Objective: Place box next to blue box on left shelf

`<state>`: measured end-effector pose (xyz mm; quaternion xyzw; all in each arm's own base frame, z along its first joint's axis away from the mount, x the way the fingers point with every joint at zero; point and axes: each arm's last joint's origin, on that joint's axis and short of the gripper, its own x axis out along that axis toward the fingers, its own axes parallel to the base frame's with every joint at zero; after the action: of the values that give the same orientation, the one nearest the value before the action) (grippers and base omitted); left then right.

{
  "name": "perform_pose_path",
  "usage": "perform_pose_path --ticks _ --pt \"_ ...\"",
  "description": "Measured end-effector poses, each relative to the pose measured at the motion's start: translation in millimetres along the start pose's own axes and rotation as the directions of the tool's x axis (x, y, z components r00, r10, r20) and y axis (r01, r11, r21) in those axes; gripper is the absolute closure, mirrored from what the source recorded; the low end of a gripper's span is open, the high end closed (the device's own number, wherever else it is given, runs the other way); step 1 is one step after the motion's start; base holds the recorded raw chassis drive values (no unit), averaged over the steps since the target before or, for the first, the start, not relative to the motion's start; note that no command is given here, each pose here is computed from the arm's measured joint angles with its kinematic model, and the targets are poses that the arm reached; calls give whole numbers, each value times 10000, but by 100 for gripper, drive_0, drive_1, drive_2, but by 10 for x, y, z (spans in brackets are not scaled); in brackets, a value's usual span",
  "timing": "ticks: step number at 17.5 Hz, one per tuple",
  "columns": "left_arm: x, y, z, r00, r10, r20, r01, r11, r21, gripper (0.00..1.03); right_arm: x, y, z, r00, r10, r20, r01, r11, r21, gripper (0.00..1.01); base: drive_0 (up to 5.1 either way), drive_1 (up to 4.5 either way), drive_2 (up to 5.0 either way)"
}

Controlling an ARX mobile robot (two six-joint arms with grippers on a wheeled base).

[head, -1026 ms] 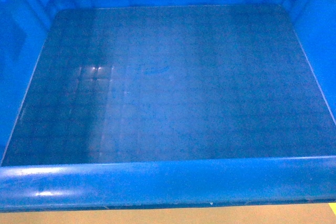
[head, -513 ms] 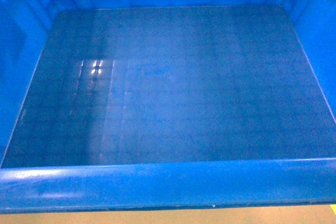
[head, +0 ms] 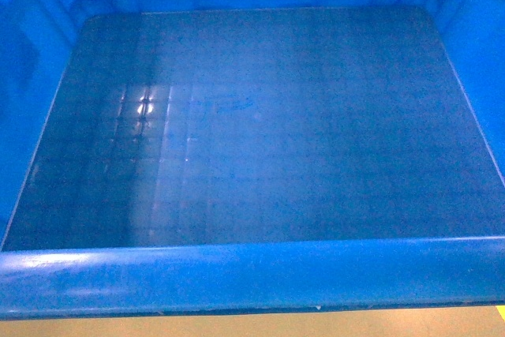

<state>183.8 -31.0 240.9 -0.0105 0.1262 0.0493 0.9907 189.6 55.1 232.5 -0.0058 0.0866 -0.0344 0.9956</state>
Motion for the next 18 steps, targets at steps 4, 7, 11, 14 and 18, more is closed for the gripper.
perform_pose_path --ticks 4,7,11,14,18 --pt "3 -1 -2 10000 2 -18 -2 10000 6 85 1 0 -2 10000 -5 -14 5 10000 -10 84 2 432 -428" --pt "2 -1 -1 10000 -3 -11 3 10000 3 85 0 0 -1 10000 -15 -2 15 10000 -6 84 0 430 -431" --pt "2 0 0 10000 4 0 -4 10000 0 85 0 0 0 10000 -23 9 23 10000 -1 84 -2 428 -433" --pt "2 -1 -1 10000 -15 -9 15 10000 2 85 0 0 -1 10000 -31 -1 31 10000 -6 84 0 431 -430" --pt "2 -1 0 10000 -19 2 19 10000 -1 85 0 -1 -2 10000 -34 -2 34 10000 -2 84 -1 430 -431"
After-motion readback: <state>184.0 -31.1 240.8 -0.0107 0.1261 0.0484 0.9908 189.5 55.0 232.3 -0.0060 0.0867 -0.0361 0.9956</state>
